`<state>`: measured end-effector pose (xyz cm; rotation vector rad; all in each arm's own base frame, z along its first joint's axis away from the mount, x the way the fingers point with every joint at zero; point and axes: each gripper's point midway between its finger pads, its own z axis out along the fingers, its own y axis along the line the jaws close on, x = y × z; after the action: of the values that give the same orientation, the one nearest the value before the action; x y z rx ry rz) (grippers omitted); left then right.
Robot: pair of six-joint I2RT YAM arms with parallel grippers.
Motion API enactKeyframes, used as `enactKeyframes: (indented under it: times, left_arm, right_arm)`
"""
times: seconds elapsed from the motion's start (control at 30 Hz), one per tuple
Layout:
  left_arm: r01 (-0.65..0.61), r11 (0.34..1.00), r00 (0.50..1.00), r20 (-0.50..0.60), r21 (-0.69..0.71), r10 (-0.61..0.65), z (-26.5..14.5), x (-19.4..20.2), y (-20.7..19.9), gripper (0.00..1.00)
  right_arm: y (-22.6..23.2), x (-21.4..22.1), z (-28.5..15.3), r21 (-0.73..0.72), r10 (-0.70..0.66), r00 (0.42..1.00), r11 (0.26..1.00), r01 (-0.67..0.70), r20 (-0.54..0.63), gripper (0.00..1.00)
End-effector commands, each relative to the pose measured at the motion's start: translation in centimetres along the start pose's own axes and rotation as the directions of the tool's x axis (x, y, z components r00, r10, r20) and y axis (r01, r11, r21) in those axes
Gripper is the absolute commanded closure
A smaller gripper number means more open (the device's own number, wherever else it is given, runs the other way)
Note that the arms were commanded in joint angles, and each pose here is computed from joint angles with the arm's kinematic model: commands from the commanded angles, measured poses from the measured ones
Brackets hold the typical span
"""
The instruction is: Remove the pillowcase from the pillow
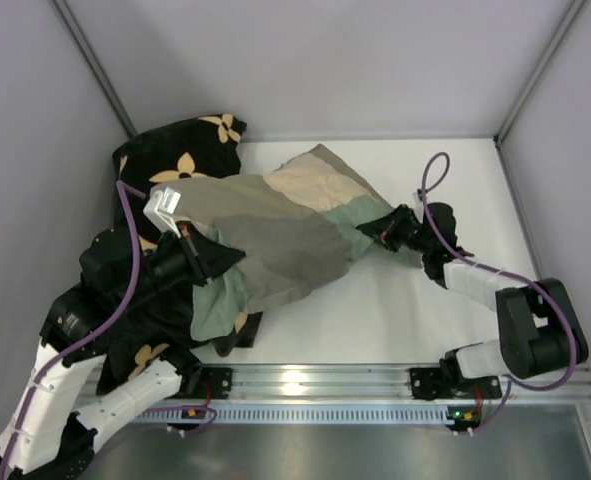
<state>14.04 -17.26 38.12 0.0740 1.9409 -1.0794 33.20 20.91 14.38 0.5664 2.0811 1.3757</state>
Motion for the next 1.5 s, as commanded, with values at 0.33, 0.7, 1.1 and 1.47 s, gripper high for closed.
enactKeyframes:
  times: [0.33, 0.7, 1.1, 1.47]
  left_arm:
    - [-0.010, 0.998, 1.000, 0.030, 0.062, 0.008, 0.7, -1.2, -1.5, 1.00]
    - [0.095, 0.995, 0.995, 0.005, 0.044, -0.095, 2.3, -1.7, -1.9, 1.00]
    - [0.207, 0.946, 0.964, -0.114, -0.251, -0.241, 18.3, -1.6, 7.2, 1.00]
    - [0.411, 0.803, 0.877, -0.052, -0.432, -0.477, 26.9, -6.2, 21.2, 1.00]
  right_arm:
    - [18.3, -0.7, -16.3, -0.070, -0.409, 0.888, 0.900, 0.430, 0.209, 1.00]
    - [25.0, 2.5, -25.9, -0.117, -0.320, 0.920, 0.928, 0.352, 0.228, 1.00]
    - [14.7, -9.7, -13.4, 0.051, 0.083, 0.994, 0.995, -0.087, 0.077, 1.00]
    - [5.3, -18.5, -5.8, 0.224, 0.251, 0.960, 0.935, -0.274, 0.127, 1.00]
